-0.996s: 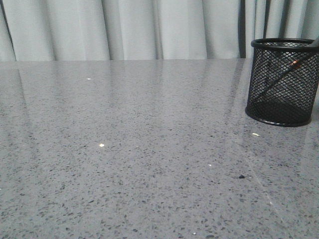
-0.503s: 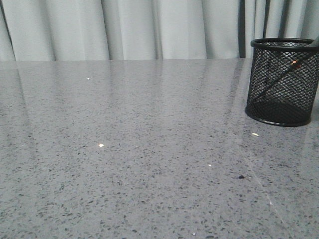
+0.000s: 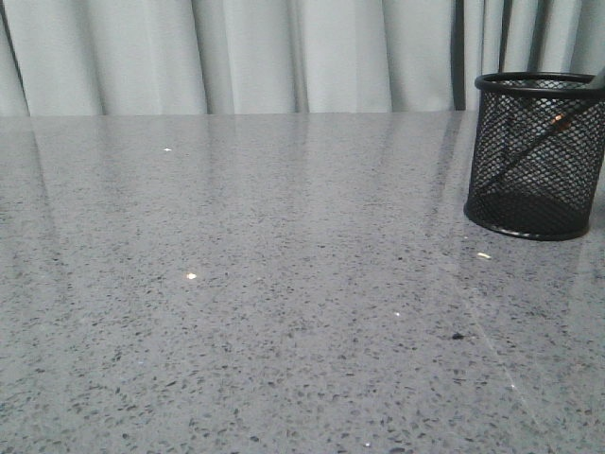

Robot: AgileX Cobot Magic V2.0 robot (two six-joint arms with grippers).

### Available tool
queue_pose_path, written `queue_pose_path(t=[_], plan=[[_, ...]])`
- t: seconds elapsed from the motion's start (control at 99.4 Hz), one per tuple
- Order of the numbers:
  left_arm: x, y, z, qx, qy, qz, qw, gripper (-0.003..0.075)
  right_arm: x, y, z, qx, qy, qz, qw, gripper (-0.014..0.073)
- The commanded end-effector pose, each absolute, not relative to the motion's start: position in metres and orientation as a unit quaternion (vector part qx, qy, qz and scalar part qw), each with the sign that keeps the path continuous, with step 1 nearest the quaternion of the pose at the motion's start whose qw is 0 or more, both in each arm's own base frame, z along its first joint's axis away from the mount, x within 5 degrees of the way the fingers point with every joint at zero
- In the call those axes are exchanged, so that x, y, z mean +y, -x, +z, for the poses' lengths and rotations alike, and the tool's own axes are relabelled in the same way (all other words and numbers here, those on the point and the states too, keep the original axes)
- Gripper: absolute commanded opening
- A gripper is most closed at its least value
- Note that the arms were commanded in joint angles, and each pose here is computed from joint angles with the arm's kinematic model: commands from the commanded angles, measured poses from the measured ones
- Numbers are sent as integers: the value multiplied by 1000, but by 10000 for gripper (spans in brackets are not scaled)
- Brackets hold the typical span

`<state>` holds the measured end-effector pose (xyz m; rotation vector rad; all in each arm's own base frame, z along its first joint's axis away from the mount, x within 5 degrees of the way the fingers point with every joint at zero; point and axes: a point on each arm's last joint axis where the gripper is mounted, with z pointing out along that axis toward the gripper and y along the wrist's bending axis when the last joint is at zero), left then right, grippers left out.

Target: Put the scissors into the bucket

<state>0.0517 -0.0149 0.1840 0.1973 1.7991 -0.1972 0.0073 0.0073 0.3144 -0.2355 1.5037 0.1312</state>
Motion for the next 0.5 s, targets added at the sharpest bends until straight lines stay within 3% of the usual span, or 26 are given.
queue_pose_path(t=[0.0,0.272,0.493], plan=[[-15,-52,176,771,-77,-90,626,-20,5,-2,327,641,100,52,759,-45],[-15,-52,176,771,-77,-90,626,-20,6,-5,321,649,101,52,752,-45],[-15,-52,176,771,-77,-90,626,-20,7,-24,284,693,109,21,712,-45]])
